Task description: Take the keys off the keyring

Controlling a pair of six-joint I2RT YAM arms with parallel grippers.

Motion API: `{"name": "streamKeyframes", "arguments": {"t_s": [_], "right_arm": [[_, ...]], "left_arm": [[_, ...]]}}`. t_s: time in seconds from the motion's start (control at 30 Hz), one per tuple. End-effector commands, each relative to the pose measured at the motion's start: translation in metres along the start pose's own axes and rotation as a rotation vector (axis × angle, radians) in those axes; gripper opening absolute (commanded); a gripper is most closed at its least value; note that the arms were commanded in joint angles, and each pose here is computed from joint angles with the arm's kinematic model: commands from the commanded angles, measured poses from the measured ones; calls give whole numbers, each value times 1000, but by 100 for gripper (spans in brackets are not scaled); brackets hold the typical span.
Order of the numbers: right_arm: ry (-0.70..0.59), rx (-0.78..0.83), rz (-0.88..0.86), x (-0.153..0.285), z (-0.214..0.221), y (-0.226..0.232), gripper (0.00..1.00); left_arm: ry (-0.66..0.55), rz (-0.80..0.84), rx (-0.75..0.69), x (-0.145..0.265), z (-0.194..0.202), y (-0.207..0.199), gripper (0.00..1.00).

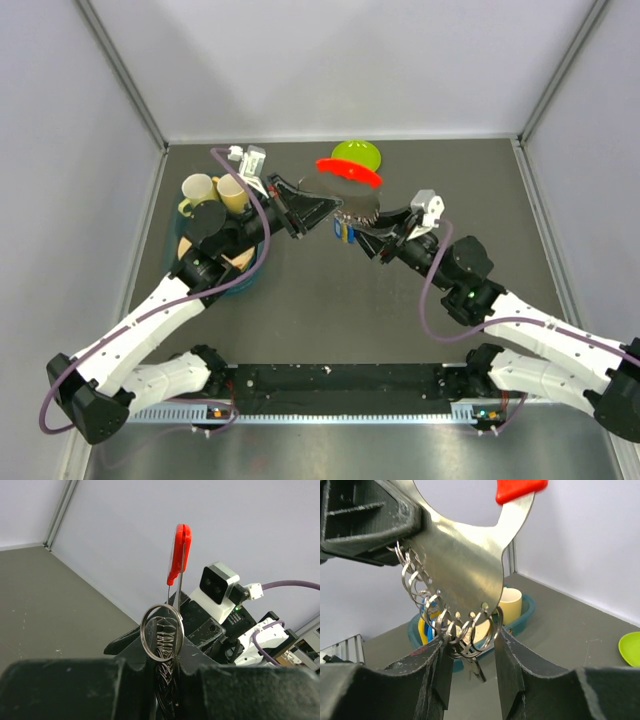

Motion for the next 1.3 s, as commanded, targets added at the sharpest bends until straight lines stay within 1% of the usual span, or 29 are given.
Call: {"name": "streamKeyframes", "arguments": {"t_s": [0.0, 0.07, 0.17, 0.23, 0.27, 0.37, 0.57, 0.63, 0.67, 0.8, 0.9, 0.93, 1.0, 1.03, 1.1, 1.27], "right_arm": [[-138, -20, -39, -6, -34, 9, 36], [-134, -24, -37, -6, -33, 8, 35], [-123, -24, -31, -6, -31, 7, 28], [-119, -23, -26, -4, -28, 7, 26], [-116, -27, -20, -4, -27, 7, 27], [-88, -42, -29, -5, -18, 8, 31], [-70, -59, -31, -6, -11, 9, 32], [-58, -61, -26, -6, -9, 8, 38], [-56, -62, -29, -7, -9, 9, 39], [-46, -71, -12, -5, -4, 7, 28], [-34, -75, -2, -3, 0, 6, 28], [-29, -78, -2, -1, 2, 6, 25], [-29, -79, -2, 0, 3, 6, 17], [-23, -77, 0, 2, 5, 6, 9], [-21, -72, 9, 4, 6, 5, 0], [-1, -45, 22, 11, 6, 3, 0]], "left_arm": [[-73, 58, -28, 4, -13, -17, 0], [-74, 59, -24, 4, -13, -17, 0], [-76, 57, -25, 4, -13, -17, 0], [-83, 54, -27, 4, -14, -16, 0], [-84, 53, -27, 4, -14, -16, 0], [-84, 53, -21, 4, -14, -16, 0], [-90, 61, -19, 4, -15, -18, 0], [-93, 59, -20, 4, -16, -18, 0], [-92, 60, -20, 4, -15, -18, 0], [-93, 52, -22, 3, -15, -15, 0], [-95, 49, -23, 4, -15, -15, 0], [-95, 47, -22, 4, -14, -14, 0], [-98, 45, -24, 4, -15, -14, 0], [-100, 43, -24, 4, -15, -14, 0], [-99, 39, -24, 4, -14, -12, 0], [-97, 31, -28, 6, -12, -10, 0]]}}
Point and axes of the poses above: each gripper's point midway between its finger pads, its own x axis back along the fingers, its own y axis along the line the jaws close on, z = x × y, the point moved 5 cm from there along x, back along the fingers, and after that the axes turned 9 degrees about x, right-handed, at the moved point
